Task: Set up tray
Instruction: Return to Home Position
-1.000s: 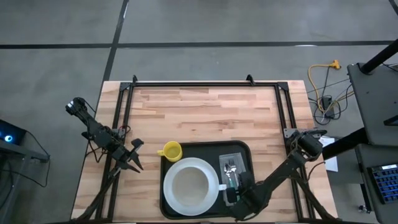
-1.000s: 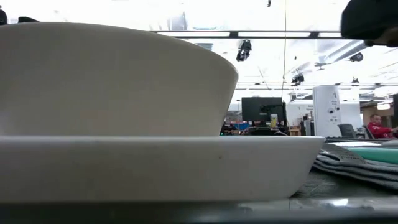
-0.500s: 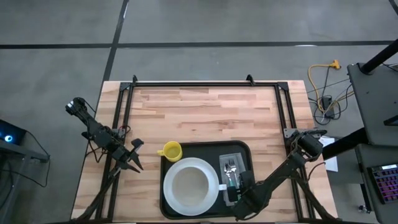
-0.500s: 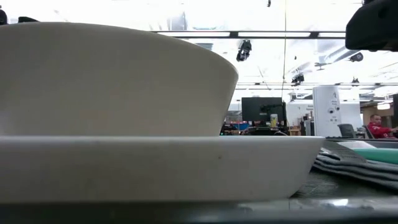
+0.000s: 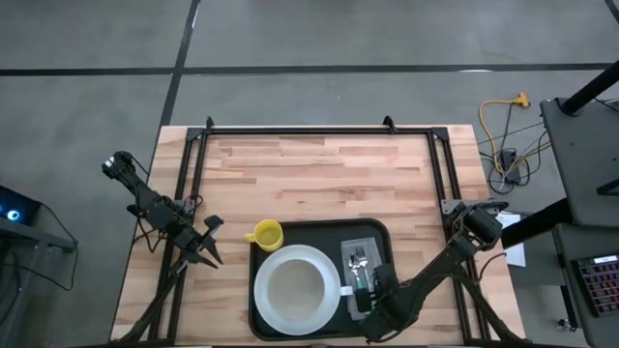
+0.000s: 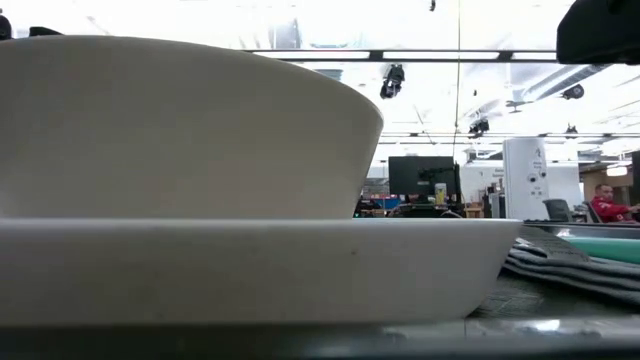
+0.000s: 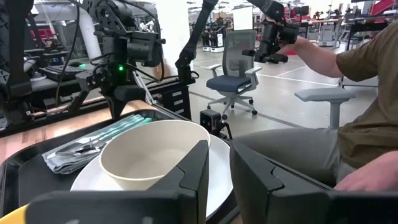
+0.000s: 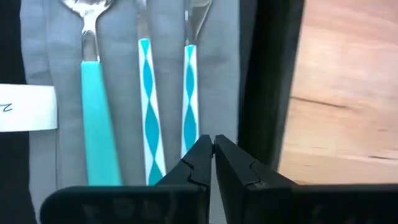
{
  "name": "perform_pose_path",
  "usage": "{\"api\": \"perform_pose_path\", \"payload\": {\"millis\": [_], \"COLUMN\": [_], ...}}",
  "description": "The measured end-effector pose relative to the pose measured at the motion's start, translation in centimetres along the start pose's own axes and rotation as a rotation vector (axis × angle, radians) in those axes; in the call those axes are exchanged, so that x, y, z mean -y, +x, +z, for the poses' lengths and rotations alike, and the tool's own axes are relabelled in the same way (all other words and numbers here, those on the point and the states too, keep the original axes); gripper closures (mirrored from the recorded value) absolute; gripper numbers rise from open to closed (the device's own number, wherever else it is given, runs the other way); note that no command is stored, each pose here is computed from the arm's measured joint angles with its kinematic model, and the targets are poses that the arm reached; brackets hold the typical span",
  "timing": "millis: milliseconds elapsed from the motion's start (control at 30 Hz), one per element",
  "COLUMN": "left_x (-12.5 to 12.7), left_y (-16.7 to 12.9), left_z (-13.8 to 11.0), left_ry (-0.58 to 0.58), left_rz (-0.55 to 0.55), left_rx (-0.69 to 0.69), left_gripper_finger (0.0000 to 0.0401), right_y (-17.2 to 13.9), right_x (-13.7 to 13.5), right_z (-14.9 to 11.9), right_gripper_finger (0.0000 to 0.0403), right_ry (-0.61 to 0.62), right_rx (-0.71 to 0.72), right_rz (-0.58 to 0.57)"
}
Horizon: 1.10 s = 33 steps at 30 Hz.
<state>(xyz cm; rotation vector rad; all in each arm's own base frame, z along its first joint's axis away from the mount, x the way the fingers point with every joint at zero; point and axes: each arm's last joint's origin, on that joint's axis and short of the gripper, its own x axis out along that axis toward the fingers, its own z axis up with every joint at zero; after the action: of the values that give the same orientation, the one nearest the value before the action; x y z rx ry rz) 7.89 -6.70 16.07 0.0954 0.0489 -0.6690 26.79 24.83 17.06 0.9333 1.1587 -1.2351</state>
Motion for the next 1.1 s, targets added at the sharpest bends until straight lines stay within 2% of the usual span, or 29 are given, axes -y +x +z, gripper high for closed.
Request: {"api": "perform_pose_path", "payload": {"millis": [233, 433, 567, 700, 733, 800, 900, 1000, 1100], "left_x": [0.0, 0.0, 0.0, 0.0, 0.0, 0.0, 0.0, 0.0, 0.0], "left_y": [0.0, 0.0, 0.0, 0.0, 0.0, 0.0, 0.0, 0.0, 0.0], "left_z": [0.0, 0.0, 0.0, 0.0, 0.0, 0.0, 0.0, 0.0, 0.0], "left_ry": [0.0, 0.0, 0.0, 0.0, 0.0, 0.0, 0.0, 0.0, 0.0], "left_rz": [0.0, 0.0, 0.0, 0.0, 0.0, 0.0, 0.0, 0.0, 0.0], "left_rx": [0.0, 0.0, 0.0, 0.0, 0.0, 0.0, 0.0, 0.0, 0.0], "left_gripper_finger": [0.0353, 0.0353, 0.0353, 0.0353, 0.0353, 0.0353, 0.0353, 0.0353, 0.0353], "right_y": [-0.3, -0.4, -0.6, -0.6, -0.6, -0.7, -1.0, -1.4, -1.8], "right_x": [0.0, -0.7, -1.2, -1.4, -1.5, -1.6, -1.9, -2.3, -2.5], "right_z": [0.2, -0.3, -0.6, -0.5, -0.4, -0.2, 0.4, 0.8, 1.2], "right_gripper_finger": [0.0395, 0.0394, 0.0394, 0.0394, 0.0394, 0.0394, 0.0394, 0.0394, 0.0394], "right_ry": [-0.002, 0.056, -0.016, -0.119, -0.161, -0.319, -0.521, -0.627, -0.696], "right_rx": [0.013, -0.041, -0.071, -0.006, 0.026, 0.117, 0.363, 0.645, 0.859], "right_rz": [-0.005, 0.067, 0.118, 0.165, 0.181, 0.214, 0.277, 0.328, 0.327]}}
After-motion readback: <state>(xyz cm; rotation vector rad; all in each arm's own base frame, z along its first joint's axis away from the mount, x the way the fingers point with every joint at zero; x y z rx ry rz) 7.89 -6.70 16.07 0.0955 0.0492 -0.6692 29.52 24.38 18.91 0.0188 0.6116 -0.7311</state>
